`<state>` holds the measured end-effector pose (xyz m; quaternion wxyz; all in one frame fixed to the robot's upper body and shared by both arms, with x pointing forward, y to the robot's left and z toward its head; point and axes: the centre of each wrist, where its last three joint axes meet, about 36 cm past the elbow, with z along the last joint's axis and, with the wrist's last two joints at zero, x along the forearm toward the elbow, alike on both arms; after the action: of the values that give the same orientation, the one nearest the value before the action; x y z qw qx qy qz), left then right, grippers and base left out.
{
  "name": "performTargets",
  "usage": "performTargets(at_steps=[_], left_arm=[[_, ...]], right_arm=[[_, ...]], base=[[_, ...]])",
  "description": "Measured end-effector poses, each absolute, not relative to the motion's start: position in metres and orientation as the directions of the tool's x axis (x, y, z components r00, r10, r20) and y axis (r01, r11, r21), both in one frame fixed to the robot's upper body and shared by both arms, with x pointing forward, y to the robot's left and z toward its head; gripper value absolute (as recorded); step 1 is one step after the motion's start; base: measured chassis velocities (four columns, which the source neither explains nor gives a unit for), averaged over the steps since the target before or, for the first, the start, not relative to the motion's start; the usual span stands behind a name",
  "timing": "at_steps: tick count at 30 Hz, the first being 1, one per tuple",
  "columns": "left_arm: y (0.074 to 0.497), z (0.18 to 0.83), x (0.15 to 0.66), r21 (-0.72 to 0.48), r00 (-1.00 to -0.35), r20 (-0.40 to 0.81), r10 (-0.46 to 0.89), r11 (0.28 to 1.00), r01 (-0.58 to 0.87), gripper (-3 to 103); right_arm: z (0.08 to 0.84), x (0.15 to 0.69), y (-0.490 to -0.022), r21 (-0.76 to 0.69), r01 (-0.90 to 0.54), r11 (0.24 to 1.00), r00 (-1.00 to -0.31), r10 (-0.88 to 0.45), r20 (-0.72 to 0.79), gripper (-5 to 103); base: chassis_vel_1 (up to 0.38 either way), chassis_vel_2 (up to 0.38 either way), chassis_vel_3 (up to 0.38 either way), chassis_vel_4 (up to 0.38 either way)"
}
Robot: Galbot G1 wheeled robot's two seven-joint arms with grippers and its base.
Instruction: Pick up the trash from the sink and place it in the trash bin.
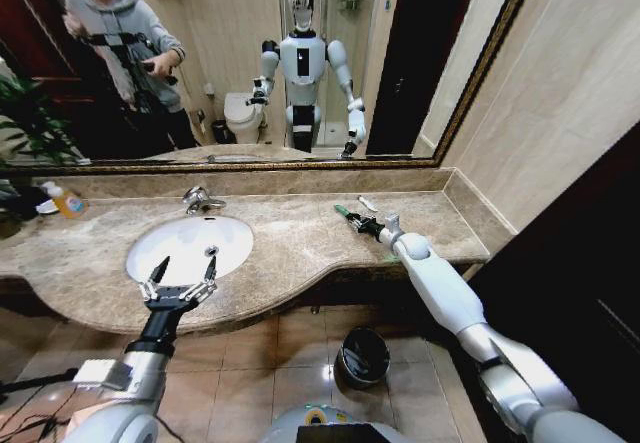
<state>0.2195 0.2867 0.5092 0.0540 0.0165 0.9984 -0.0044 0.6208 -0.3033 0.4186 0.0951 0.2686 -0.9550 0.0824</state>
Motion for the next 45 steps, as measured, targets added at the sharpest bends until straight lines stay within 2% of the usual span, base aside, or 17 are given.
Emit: performTargets(at_steps=[5, 9, 11, 12, 16, 25, 30, 33, 45], left_arm=[[0.287, 0.509, 0.219, -0.007, -0.994, -0.108, 0.032, 0.999, 0.033, 100], [0.287, 0.509, 0.219, -0.007, -0.994, -0.108, 0.032, 0.999, 0.033, 100], [0.287, 0.509, 0.219, -0.007, -0.994, -0.108, 0.032, 0.999, 0.033, 100], [0.287, 0.509, 0.219, -0.007, -0.994, -0.108, 0.032, 0.999, 0.033, 100], [0.287, 0.509, 0.219, -0.007, -0.994, -0.108, 0.033, 0.999, 0.033, 100], [0.287, 0.509, 0.219, -0.007, -0.994, -0.108, 0.032, 0.999, 0.033, 100], [0.287, 0.509, 0.219, -0.007, -0.994, -0.108, 0.032, 0.999, 0.033, 100], [0.287, 0.509, 0.219, -0.007, -0.994, -0.108, 0.033, 0.999, 0.034, 100], [0.287, 0.509, 0.219, -0.007, -0.994, -0.108, 0.032, 0.999, 0.033, 100]], right_arm=[[0.428, 0.609, -0.314, -0.093, -0.485, 0.870, -0.868, -0.466, 0.169, 20], [0.441, 0.589, -0.324, -0.073, -0.402, 0.913, -0.915, -0.398, 0.064, 20], [0.448, 0.574, -0.325, -0.053, -0.361, 0.931, -0.933, -0.360, 0.016, 20], [0.456, 0.555, -0.320, -0.034, -0.276, 0.961, -0.960, -0.277, -0.027, 20], [0.467, 0.512, -0.303, 0.000, -0.177, 0.984, -0.984, -0.176, -0.023, 20], [0.483, 0.439, -0.289, 0.039, -0.138, 0.990, -0.989, -0.135, -0.067, 20], [0.455, 0.375, -0.296, 0.049, -0.083, 0.995, -0.996, -0.081, -0.032, 20], [0.446, 0.360, -0.293, 0.047, -0.087, 0.995, -0.996, -0.086, -0.017, 20], [0.366, 0.256, -0.279, 0.018, 0.039, 0.999, -0.996, 0.038, 0.077, 20]], base=[[0.000, 0.000, 0.000, 0.000], [0.000, 0.000, 0.000, 0.000], [0.000, 0.000, 0.000, 0.000], [0.000, 0.000, 0.000, 0.000], [0.000, 0.000, 0.000, 0.000], [0.000, 0.000, 0.000, 0.000], [0.000, 0.000, 0.000, 0.000], [0.000, 0.000, 0.000, 0.000], [0.000, 0.000, 0.000, 0.000]])
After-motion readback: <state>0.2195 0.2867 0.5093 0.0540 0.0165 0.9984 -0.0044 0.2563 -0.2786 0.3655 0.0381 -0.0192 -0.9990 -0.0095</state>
